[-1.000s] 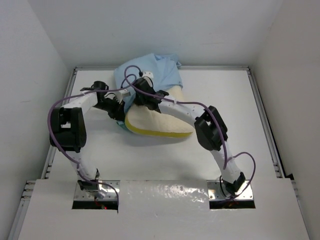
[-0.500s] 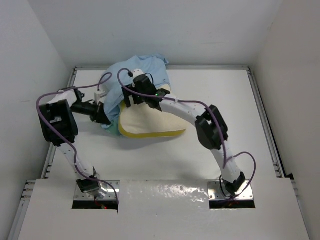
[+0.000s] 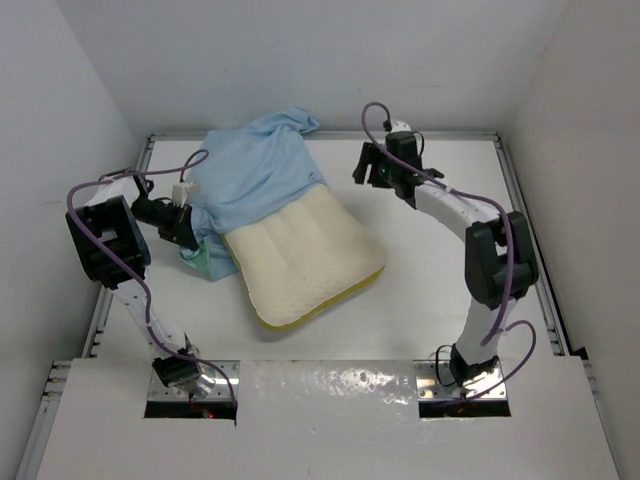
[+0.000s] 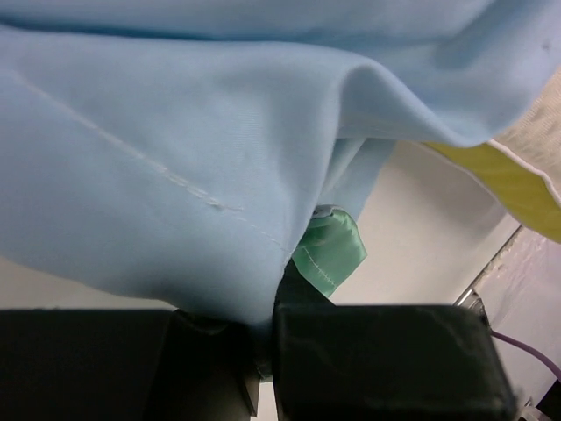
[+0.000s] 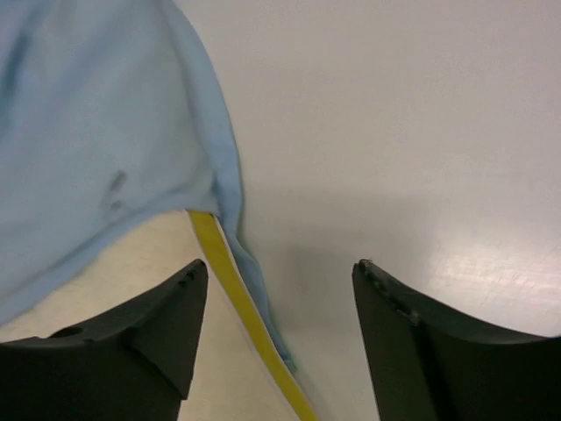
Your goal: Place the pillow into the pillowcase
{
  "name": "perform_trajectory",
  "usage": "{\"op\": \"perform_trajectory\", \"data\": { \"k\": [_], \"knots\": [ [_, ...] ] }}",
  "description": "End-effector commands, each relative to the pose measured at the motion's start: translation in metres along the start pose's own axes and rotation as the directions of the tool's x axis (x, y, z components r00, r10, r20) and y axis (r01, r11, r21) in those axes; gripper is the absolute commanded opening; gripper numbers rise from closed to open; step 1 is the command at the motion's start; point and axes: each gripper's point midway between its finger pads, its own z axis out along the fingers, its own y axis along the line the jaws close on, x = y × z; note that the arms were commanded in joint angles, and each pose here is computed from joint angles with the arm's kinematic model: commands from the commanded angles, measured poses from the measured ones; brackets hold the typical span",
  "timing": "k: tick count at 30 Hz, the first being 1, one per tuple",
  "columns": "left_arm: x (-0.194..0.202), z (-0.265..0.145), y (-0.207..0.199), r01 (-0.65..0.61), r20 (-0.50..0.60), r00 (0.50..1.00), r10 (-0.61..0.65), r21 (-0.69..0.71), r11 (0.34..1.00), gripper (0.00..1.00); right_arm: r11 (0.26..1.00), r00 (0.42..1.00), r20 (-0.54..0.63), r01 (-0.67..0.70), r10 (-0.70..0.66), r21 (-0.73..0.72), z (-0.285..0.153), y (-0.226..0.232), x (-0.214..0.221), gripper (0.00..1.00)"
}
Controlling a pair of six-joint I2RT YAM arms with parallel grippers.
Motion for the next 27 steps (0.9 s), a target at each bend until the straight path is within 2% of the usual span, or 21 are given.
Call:
{"op": "perform_trajectory", "data": {
  "k": [1,3,5,7,9,10,12,14,15,17,19,20,21,22,23,24,25,26,27],
  "knots": [
    [-0.008,-0.006,0.004,-0.006,-0.003,1.0,0.006,-0.025,1.0,0.04,0.982,0.994,-0.076,0.059,-0.074,-0.182,0.006,0.051,0.033,0.79],
    [-0.011,-0.005,0.002,-0.008,0.005,1.0,0.008,-0.023,1.0,0.04,0.989,0.984,-0.159,0.057,-0.079,-0.138,0.01,0.039,0.054,0.91],
    [-0.013,-0.006,0.001,-0.006,0.01,1.0,0.006,-0.028,1.0,0.04,0.988,0.961,-0.252,0.086,-0.116,-0.125,0.012,0.026,0.085,0.92],
    [-0.011,-0.005,-0.003,-0.014,-0.001,1.0,0.014,-0.03,0.999,0.04,0.959,0.937,-0.301,0.096,-0.177,-0.265,0.002,0.042,0.116,0.9],
    [-0.007,-0.001,-0.008,-0.028,-0.016,0.999,0.028,-0.027,0.999,0.04,0.896,0.933,-0.285,0.077,-0.219,-0.437,-0.015,0.08,0.125,0.85],
    [-0.005,0.001,-0.009,-0.029,-0.022,0.999,0.029,-0.027,0.999,0.04,0.884,0.927,-0.293,0.077,-0.233,-0.461,-0.019,0.088,0.133,0.64],
    [-0.004,0.006,-0.012,-0.034,-0.029,0.999,0.033,-0.02,0.999,0.04,0.853,0.899,-0.329,0.084,-0.288,-0.515,-0.022,0.115,0.159,0.33],
    [-0.006,0.01,-0.016,-0.04,-0.029,0.999,0.04,-0.002,0.999,0.04,0.82,0.896,-0.336,0.054,-0.292,-0.57,-0.023,0.154,0.165,0.0],
    [-0.006,0.012,-0.016,-0.041,-0.029,0.999,0.042,0.006,0.999,0.04,0.799,0.911,-0.311,0.034,-0.273,-0.601,-0.016,0.171,0.165,0.0],
    [-0.012,0.012,-0.016,-0.049,-0.013,0.999,0.049,0.008,0.999,0.03,0.808,0.942,-0.296,-0.048,-0.16,-0.588,-0.015,0.199,0.157,0.0],
    [-0.015,0.013,-0.003,-0.029,-0.01,1.0,0.029,-0.028,0.999,0.02,0.829,0.981,-0.192,-0.075,-0.04,-0.554,-0.008,0.214,0.129,0.0],
    [-0.019,0.012,0.007,-0.011,0.002,1.0,0.011,-0.058,0.998,0.02,0.82,0.983,-0.175,-0.05,-0.062,-0.57,-0.012,0.229,0.131,0.0],
    [-0.02,0.017,0.022,0.012,0.004,1.0,-0.012,-0.082,0.997,0.02,0.831,0.969,-0.221,-0.029,-0.114,-0.556,-0.013,0.229,0.145,0.04],
    [-0.021,0.017,0.029,0.049,0.0,0.999,-0.05,-0.096,0.994,0.02,0.809,0.959,-0.189,0.062,-0.21,-0.585,-0.009,0.241,0.141,0.15],
    [-0.031,0.012,0.036,0.048,0.02,0.999,-0.046,-0.106,0.993,0.02,0.802,0.936,-0.22,0.099,-0.276,-0.589,-0.01,0.244,0.152,0.27],
    [-0.031,0.017,0.038,0.07,0.018,0.997,-0.069,-0.083,0.994,0.02,0.804,0.885,-0.275,0.162,-0.374,-0.572,-0.013,0.23,0.165,0.48],
    [-0.034,0.016,0.039,0.07,0.024,0.997,-0.068,-0.083,0.994,0.02,0.808,0.857,-0.306,0.191,-0.414,-0.557,-0.013,0.219,0.176,0.55],
    [-0.036,0.015,0.041,0.068,0.031,0.997,-0.065,-0.09,0.994,0.02,0.813,0.839,-0.306,0.243,-0.45,-0.529,-0.014,0.207,0.177,0.58],
    [-0.04,0.014,0.045,0.059,0.043,0.998,-0.054,-0.107,0.992,0.03,0.785,0.809,-0.277,0.323,-0.519,-0.528,-0.017,0.195,0.176,0.65]
  ]
}}
